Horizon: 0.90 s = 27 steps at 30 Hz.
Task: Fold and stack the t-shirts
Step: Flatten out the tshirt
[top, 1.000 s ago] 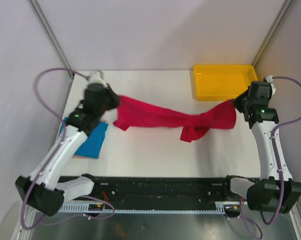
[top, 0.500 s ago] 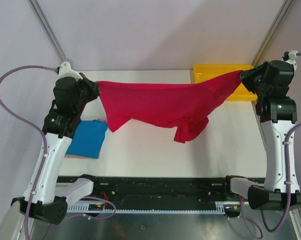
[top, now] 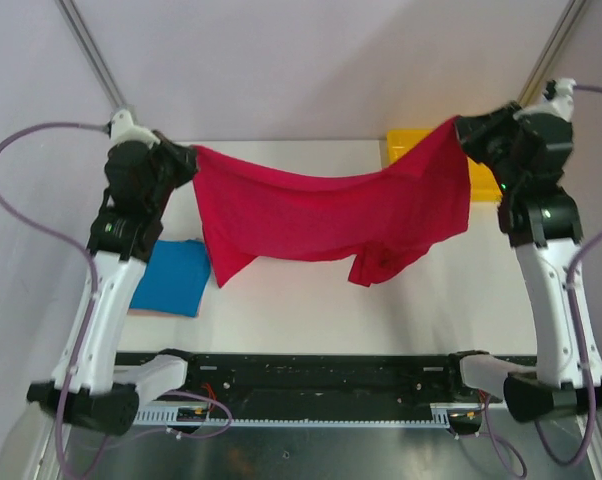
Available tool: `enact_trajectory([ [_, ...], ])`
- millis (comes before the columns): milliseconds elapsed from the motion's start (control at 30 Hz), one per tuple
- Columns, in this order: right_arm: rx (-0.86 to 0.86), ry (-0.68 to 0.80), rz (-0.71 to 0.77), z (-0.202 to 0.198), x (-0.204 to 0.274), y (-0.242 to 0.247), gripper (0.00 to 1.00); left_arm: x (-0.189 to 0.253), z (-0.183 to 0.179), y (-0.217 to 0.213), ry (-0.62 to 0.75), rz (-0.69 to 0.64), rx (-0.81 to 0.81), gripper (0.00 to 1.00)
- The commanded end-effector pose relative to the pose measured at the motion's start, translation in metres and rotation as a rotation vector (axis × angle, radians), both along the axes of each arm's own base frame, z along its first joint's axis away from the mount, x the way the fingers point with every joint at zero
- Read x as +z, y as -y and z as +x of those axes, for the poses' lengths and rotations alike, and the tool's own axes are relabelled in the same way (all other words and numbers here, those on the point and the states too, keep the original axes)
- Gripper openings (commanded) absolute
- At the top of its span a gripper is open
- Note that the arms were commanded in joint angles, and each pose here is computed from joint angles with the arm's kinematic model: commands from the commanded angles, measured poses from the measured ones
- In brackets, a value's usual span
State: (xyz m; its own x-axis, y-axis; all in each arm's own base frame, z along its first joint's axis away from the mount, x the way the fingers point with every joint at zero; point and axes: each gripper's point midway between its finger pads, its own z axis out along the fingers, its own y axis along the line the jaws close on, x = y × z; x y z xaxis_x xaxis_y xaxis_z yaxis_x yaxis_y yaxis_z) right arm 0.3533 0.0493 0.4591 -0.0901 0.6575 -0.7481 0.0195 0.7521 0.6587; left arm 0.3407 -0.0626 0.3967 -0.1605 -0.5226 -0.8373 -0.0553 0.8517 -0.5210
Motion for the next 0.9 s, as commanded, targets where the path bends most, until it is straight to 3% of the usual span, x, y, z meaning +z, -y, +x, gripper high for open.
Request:
enact_trajectory([
  [0, -0.012, 0.175, -0.055, 0.066, 0.042, -0.022, 0.0, 0.041, 0.065, -0.006, 0.128, -0.092, 0.054, 0.0],
  [133, -0.014, 0.223, -0.076, 0.132, 0.062, -0.037, 0.0, 0.064, 0.135, -0.004, 0.179, -0.139, 0.026, 0.0],
  [233, -0.024, 0.328, -0.092, 0.156, 0.107, -0.04, 0.0, 0.102, 0.172, -0.005, 0.265, -0.163, -0.021, 0.0],
  [333, -0.063, 0.491, -0.097, 0.145, 0.169, -0.031, 0.0, 0.158, 0.181, -0.014, 0.394, -0.183, -0.062, 0.0],
  [433, -0.122, 0.649, -0.074, 0.109, 0.222, -0.012, 0.0, 0.218, 0.164, -0.041, 0.54, -0.187, -0.05, 0.0],
  [533, -0.157, 0.703, -0.054, 0.079, 0.237, 0.0, 0.0, 0.24, 0.146, -0.06, 0.591, -0.2, -0.034, 0.0],
  [667, -0.143, 0.601, -0.03, 0.061, 0.198, 0.003, 0.0, 0.206, 0.137, -0.066, 0.496, -0.194, -0.013, 0.0],
  [867, -0.083, 0.271, 0.011, 0.035, 0.061, -0.001, 0.0, 0.055, 0.115, -0.062, 0.168, -0.208, 0.013, 0.0],
])
